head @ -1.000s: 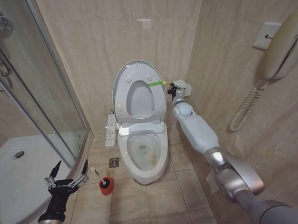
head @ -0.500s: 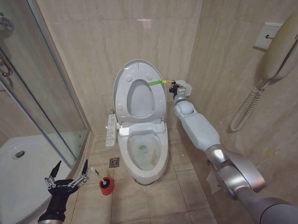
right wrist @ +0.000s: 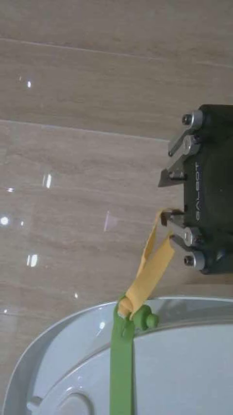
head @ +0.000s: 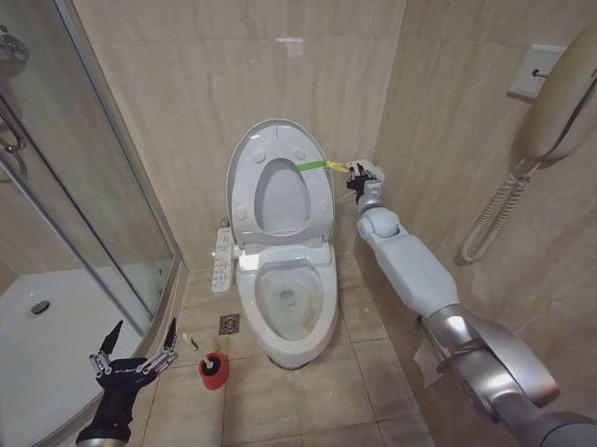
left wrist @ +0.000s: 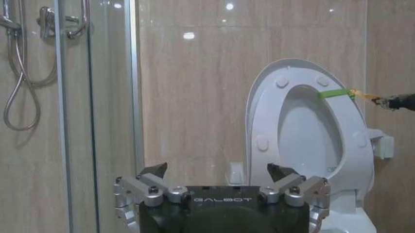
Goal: Open the toilet lid, clean the toilet bowl with a toilet brush, close the toilet lid, and flush.
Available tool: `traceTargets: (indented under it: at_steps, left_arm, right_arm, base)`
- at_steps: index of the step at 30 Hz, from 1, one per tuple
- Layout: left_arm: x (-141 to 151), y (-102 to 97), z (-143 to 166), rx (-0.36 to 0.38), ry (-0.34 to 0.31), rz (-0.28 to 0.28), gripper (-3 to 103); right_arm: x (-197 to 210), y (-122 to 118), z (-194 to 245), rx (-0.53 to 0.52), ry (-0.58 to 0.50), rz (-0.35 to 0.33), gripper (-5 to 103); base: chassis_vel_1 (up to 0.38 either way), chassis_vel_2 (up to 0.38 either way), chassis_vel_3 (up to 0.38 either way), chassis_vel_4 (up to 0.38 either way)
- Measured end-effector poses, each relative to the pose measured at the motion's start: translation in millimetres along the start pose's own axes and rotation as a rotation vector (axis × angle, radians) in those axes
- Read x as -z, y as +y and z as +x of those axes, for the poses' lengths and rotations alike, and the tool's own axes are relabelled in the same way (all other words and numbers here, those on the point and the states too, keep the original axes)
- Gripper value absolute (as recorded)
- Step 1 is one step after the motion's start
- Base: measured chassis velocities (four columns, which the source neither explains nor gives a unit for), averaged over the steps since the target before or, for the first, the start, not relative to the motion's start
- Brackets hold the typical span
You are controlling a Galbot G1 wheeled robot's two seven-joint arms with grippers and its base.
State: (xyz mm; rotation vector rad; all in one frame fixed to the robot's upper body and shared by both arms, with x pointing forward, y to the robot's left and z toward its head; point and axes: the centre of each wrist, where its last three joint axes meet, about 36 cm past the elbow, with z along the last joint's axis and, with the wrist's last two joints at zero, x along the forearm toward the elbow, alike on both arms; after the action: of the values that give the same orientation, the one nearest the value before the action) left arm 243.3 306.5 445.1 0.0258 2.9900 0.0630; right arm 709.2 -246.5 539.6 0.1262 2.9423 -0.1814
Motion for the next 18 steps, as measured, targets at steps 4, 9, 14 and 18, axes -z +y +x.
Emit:
traceTargets:
  at_steps: [4, 9, 14, 18]
  left_arm:
    - [0.0, 0.0, 0.0, 0.000, 0.000, 0.000, 100]
    - [0.0, 0.0, 0.0, 0.000, 0.000, 0.000, 100]
    - [0.0, 0.0, 0.0, 0.000, 0.000, 0.000, 100]
    - [0.0, 0.0, 0.0, 0.000, 0.000, 0.000, 100]
  right_arm:
    - [2.1, -2.0, 5.6, 0.005, -0.006, 0.001, 29]
    - [4.9, -2.8, 16.3, 0.026, -0.012, 0.014, 56]
    - [10.5, -2.2, 26.4, 0.046, -0.013, 0.014, 56]
    - [13.0, -0.8, 33.7, 0.061, -0.013, 0.015, 77]
  base:
    - [0.000, 0.000, 0.000, 0.000]
    - [0.000, 0.000, 0.000, 0.000]
    - [0.000, 0.000, 0.000, 0.000]
    - [0.000, 0.000, 0.000, 0.000]
